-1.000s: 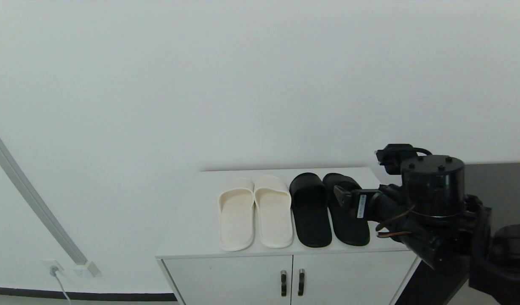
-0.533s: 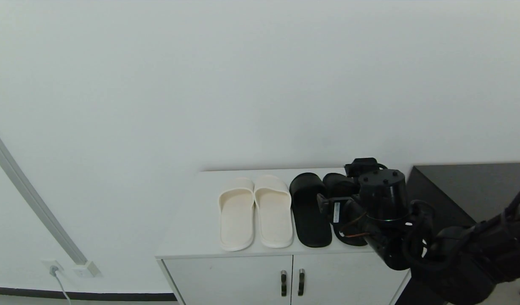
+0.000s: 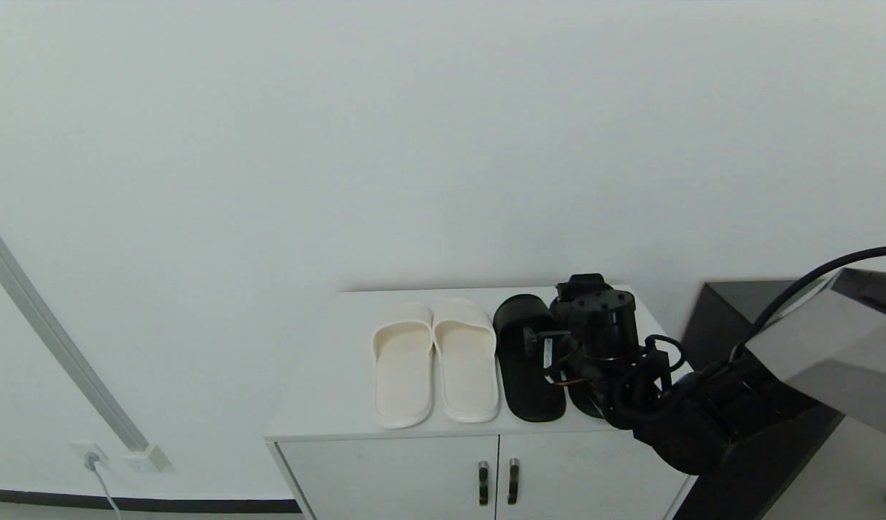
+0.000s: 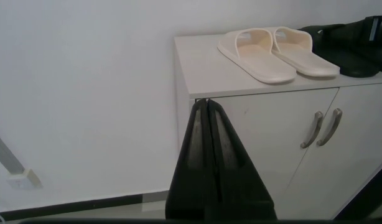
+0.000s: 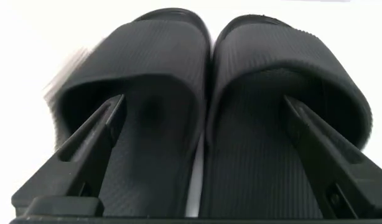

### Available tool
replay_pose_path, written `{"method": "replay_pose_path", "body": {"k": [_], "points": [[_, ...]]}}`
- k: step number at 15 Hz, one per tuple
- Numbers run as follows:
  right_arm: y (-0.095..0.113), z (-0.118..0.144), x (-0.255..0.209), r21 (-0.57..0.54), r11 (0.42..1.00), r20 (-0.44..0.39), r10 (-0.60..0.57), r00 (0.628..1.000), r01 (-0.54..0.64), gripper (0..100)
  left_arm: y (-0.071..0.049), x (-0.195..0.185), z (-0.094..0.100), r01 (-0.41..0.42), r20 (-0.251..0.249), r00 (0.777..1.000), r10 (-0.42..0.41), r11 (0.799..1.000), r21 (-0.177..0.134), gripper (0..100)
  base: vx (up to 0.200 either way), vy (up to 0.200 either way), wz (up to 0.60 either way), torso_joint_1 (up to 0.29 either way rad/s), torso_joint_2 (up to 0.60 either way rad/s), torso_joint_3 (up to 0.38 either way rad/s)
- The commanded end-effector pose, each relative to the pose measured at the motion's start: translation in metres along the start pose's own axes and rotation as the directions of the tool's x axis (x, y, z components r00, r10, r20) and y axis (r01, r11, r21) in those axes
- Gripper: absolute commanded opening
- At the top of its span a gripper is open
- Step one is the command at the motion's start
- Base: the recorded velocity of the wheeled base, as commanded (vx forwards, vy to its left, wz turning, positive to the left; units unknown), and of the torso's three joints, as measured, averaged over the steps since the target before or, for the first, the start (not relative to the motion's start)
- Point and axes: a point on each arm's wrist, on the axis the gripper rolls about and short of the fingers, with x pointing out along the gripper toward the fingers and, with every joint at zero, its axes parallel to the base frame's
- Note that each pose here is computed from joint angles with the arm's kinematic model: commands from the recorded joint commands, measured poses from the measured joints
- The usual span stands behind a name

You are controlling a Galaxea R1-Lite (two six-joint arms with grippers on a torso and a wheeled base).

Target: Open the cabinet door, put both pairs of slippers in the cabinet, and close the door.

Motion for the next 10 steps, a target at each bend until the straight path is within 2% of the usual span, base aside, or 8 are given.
{"method": "replay_pose_path", "body": {"k": [1, 10], "points": [[-0.003, -0.003, 0.012, 0.003, 1.000, -0.005, -0.013, 1.000, 0.013, 100, 0.000, 0.000, 0.000, 0.000, -0.001, 1.000, 0.000, 1.000, 0.000, 0, 0.000, 0.000, 0.00, 0.000, 0.00, 0.000], [0.003, -0.006, 0.044, -0.015, 1.000, 0.016, -0.014, 1.000, 0.014, 100, 0.000, 0.000, 0.000, 0.000, -0.001, 1.000, 0.000, 1.000, 0.000, 0, 0.000, 0.000, 0.00, 0.000, 0.00, 0.000]]}}
